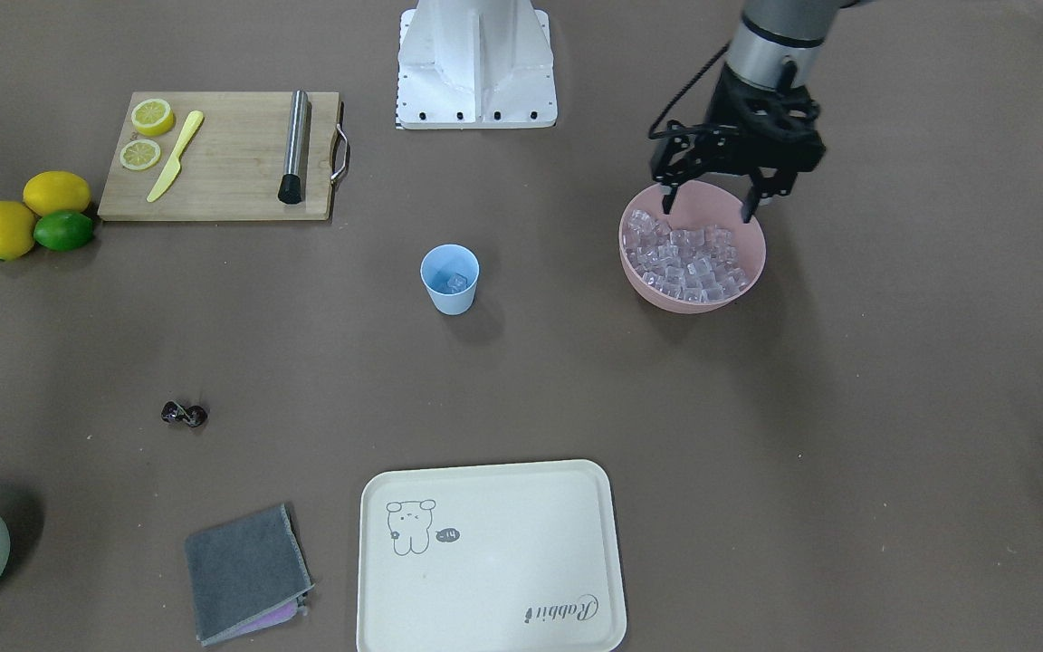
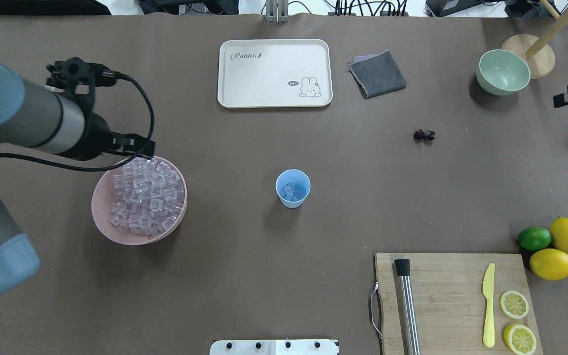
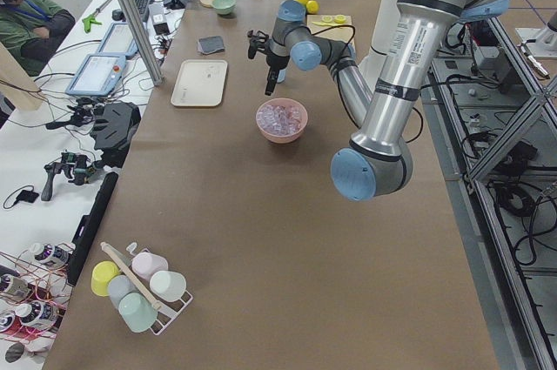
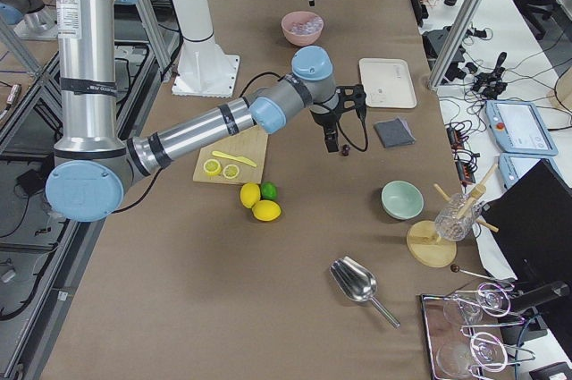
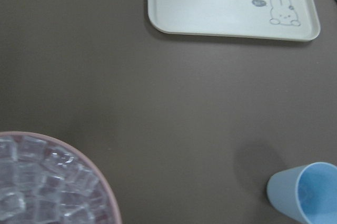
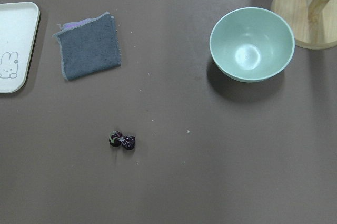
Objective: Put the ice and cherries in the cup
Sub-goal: 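Withdraw the left gripper to rest while the right arm moves toward the cherries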
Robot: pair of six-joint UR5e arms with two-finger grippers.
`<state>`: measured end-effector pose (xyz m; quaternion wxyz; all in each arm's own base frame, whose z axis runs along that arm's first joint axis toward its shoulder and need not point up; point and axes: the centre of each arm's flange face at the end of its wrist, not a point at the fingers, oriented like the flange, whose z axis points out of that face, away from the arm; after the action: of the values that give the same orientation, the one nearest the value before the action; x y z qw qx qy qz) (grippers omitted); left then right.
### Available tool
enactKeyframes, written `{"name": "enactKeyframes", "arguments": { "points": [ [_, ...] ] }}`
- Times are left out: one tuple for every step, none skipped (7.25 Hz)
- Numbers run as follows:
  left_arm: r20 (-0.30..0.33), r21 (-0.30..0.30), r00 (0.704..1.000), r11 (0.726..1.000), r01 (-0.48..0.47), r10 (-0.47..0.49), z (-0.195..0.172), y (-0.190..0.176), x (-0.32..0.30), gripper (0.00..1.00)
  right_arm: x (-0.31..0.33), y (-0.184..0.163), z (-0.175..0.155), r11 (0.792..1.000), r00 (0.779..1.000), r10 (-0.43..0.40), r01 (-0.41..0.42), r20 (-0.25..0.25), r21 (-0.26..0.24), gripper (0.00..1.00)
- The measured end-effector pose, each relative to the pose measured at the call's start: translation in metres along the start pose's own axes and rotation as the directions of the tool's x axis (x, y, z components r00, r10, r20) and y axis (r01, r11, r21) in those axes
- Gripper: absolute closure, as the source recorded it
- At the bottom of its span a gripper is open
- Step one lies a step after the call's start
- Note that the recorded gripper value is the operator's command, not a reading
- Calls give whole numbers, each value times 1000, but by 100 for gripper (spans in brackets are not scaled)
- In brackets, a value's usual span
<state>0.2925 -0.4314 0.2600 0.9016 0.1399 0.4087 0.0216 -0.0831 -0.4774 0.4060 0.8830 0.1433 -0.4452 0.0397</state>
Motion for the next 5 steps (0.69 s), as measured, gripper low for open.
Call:
{"name": "enactKeyframes", "arguments": {
  "points": [
    [29,-21,998,998,-52,52,-8,-8,-52,2,-26,-3,14,1000,1000,14,-14,-6,2,0],
    [72,-31,991,993,-113,115,-19,-12,-110,2,-52,-3,30,1000,1000,27,-27,-12,2,0],
    [114,-44,976,983,-180,184,-34,-14,-171,2,-78,0,46,999,999,37,-37,-15,2,0],
    [142,-67,959,969,-238,246,-50,-14,-237,2,-102,4,63,999,999,45,-45,-19,1,0],
    [163,-104,942,954,-280,294,-63,-5,-309,2,-121,9,80,999,998,51,-51,-27,0,0]
  ]
}}
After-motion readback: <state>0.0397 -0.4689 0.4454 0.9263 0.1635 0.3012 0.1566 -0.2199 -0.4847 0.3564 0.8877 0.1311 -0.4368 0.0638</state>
